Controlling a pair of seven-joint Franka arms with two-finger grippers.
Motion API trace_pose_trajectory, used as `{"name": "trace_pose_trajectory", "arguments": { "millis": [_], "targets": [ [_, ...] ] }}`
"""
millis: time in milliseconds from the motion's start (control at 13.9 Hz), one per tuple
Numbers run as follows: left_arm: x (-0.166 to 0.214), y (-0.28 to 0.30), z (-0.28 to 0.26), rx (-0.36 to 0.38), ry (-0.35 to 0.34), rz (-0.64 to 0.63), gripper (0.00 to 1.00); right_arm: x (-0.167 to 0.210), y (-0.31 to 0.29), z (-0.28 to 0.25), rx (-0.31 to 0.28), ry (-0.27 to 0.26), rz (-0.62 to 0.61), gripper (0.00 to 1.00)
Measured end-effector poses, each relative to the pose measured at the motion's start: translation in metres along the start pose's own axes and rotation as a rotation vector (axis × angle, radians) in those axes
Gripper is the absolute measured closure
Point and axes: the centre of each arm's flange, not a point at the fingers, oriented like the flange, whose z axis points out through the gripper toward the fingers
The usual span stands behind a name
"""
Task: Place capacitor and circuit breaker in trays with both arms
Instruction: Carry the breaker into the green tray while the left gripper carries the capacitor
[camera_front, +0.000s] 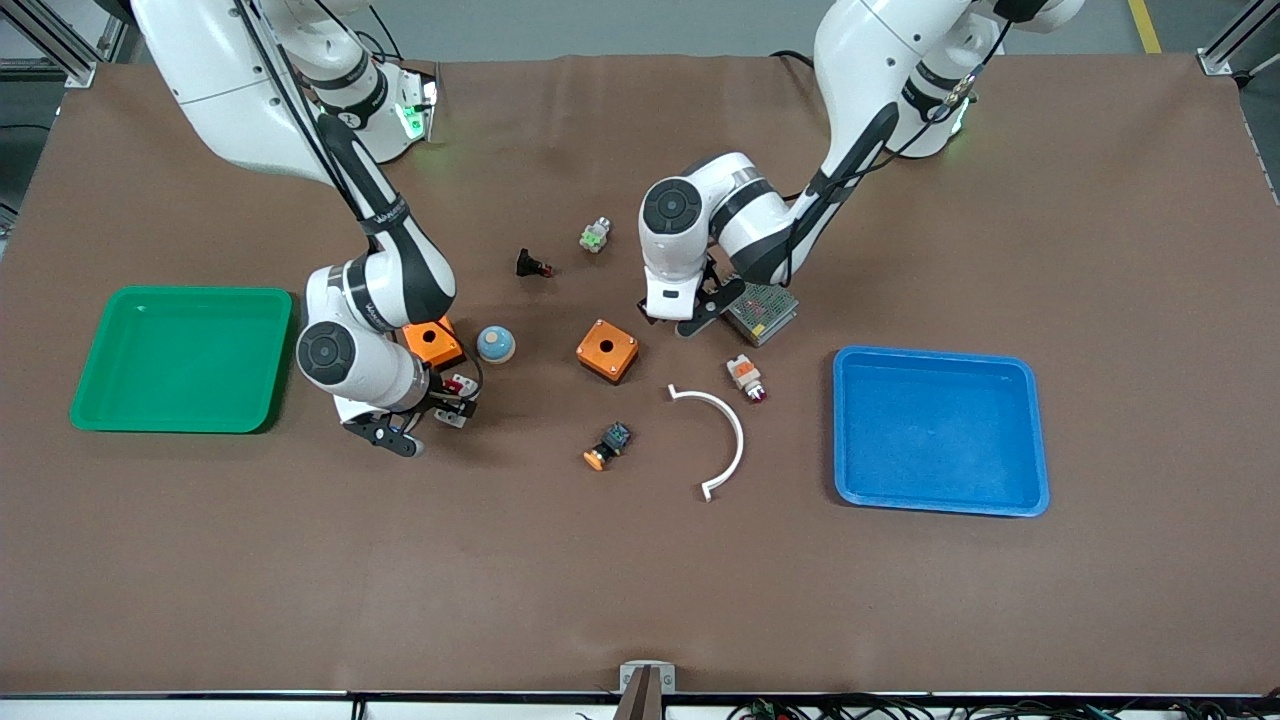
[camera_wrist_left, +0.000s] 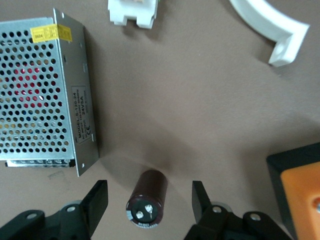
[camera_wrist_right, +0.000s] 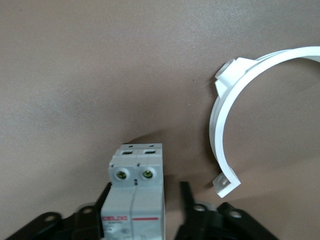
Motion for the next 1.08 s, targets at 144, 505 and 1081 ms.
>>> {"name": "trace_pose_trajectory", "arguments": {
  "millis": [144, 505, 1081],
  "targets": [
    [-0.004, 0.0, 0.008, 0.008, -0.005, 0.006, 0.29, 0.003, -0.001, -0.004, 0.003, 0.005, 0.003, 0.6],
    [-0.019, 0.004, 0.014, -0.016, -0.012, 0.027, 0.57, 0.048, 0.04, -0.063, -0.02, -0.061, -0.069, 0.6],
    [0.086, 0.025, -0.093, -0.15, 0.048, -0.033, 0.66, 0.111, 0.319, -0.143, 0.024, -0.052, -0.496, 0.6]
  ]
}}
